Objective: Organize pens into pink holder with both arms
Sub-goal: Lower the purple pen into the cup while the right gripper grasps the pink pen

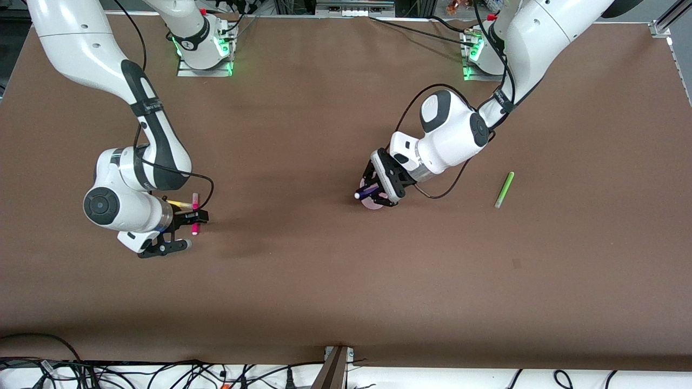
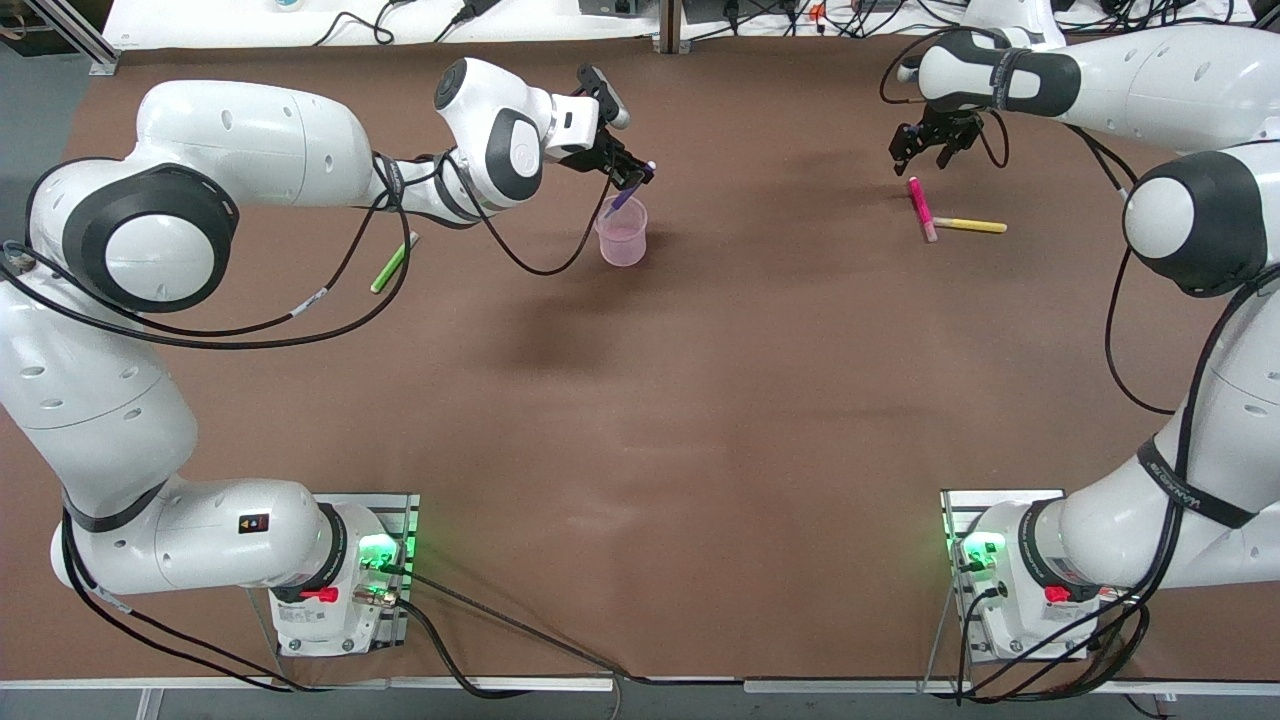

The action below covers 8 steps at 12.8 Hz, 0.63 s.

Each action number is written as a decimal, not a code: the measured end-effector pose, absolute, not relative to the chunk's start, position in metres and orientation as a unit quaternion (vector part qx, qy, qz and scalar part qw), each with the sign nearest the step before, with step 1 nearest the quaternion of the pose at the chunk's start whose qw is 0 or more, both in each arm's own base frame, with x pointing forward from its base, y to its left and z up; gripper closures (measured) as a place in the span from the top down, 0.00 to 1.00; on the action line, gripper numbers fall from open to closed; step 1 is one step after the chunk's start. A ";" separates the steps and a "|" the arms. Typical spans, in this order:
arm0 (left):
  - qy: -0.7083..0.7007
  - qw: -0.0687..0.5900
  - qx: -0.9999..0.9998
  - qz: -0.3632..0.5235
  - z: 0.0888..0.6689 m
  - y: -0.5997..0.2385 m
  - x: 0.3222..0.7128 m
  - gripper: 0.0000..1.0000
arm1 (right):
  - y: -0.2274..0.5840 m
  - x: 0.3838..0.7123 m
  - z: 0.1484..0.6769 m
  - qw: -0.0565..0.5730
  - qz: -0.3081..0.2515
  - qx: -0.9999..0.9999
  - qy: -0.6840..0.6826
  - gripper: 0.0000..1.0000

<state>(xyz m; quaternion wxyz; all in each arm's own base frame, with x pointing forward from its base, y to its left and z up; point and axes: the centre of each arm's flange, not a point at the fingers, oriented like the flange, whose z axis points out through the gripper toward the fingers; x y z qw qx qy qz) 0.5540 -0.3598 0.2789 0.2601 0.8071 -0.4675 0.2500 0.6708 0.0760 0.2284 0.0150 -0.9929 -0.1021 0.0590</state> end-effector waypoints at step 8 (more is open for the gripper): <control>-0.469 0.262 0.798 0.275 0.309 -0.370 0.556 1.00 | 0.064 0.673 0.189 0.017 0.051 -0.993 -0.101 0.66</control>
